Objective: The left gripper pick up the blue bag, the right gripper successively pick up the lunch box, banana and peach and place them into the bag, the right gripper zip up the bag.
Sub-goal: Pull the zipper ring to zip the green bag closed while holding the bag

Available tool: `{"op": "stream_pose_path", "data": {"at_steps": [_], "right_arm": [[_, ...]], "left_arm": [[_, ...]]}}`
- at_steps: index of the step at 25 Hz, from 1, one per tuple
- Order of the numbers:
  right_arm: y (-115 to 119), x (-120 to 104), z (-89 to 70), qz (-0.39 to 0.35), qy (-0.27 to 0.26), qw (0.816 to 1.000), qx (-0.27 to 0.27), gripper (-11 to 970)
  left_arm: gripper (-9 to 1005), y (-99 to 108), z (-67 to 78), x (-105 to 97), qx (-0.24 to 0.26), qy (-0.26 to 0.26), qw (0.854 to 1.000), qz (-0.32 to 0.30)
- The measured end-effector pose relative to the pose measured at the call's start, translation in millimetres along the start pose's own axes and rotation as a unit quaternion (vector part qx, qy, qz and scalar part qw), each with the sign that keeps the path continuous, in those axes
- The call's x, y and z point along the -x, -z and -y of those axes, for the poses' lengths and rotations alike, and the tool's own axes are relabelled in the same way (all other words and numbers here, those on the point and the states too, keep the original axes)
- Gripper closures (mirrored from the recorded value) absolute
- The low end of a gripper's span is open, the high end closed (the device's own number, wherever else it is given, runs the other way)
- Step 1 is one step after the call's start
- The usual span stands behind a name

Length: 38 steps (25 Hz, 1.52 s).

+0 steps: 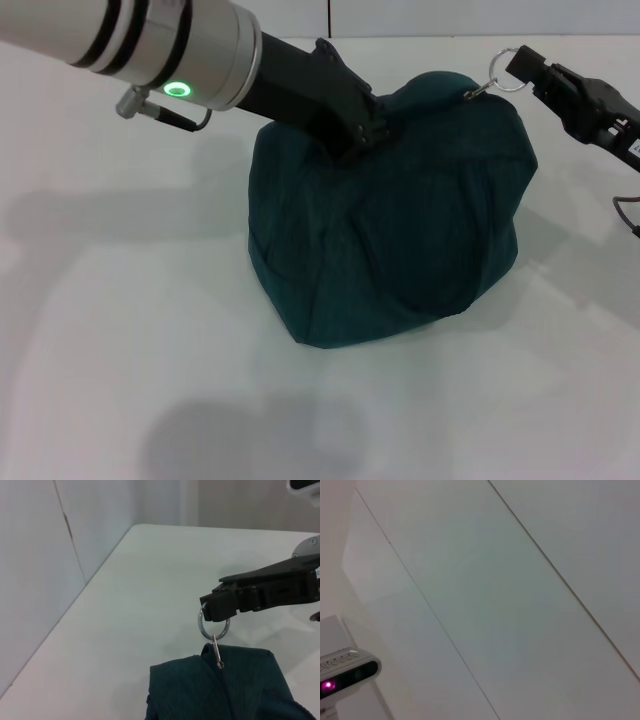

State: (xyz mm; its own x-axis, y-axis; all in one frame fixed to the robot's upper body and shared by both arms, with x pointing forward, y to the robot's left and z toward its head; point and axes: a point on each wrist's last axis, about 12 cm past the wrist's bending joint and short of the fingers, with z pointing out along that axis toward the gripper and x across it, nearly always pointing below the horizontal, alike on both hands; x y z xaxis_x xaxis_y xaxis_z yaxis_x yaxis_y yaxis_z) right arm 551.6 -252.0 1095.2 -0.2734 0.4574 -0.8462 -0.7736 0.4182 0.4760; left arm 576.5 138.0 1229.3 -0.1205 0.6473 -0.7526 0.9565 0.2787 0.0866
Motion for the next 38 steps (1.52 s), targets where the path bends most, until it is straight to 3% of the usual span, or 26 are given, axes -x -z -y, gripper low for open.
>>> {"op": "stream_pose_path", "data": {"at_steps": [8,22,29,36,38], "right_arm": [[6.1,-1.3,4.0,0.004,-0.007,1.000,-0.023,908],[37.6,-19.0,26.3,-0.020,-0.055,0.986,-0.153,902],[36.6,-19.9,24.6,-0.019,-0.056,0.987,-0.147,899],[49.0,-13.8,18.6,0.023,-0.031,0.990,-0.138,896],[52.9,-13.2,17.2,0.029,-0.029,0.990,-0.137,762]], "left_arm": [[955,2.0,2.9,0.8,-0.003,-0.007,1.000,-0.001],[929,30.0,10.4,4.9,-0.013,-0.008,0.998,0.066],[917,25.2,6.7,-2.8,-0.012,0.009,0.997,0.070],[904,16.0,-6.0,-16.4,0.012,0.055,0.995,0.080],[900,13.6,-8.2,-19.2,0.014,0.065,0.994,0.083]]}}
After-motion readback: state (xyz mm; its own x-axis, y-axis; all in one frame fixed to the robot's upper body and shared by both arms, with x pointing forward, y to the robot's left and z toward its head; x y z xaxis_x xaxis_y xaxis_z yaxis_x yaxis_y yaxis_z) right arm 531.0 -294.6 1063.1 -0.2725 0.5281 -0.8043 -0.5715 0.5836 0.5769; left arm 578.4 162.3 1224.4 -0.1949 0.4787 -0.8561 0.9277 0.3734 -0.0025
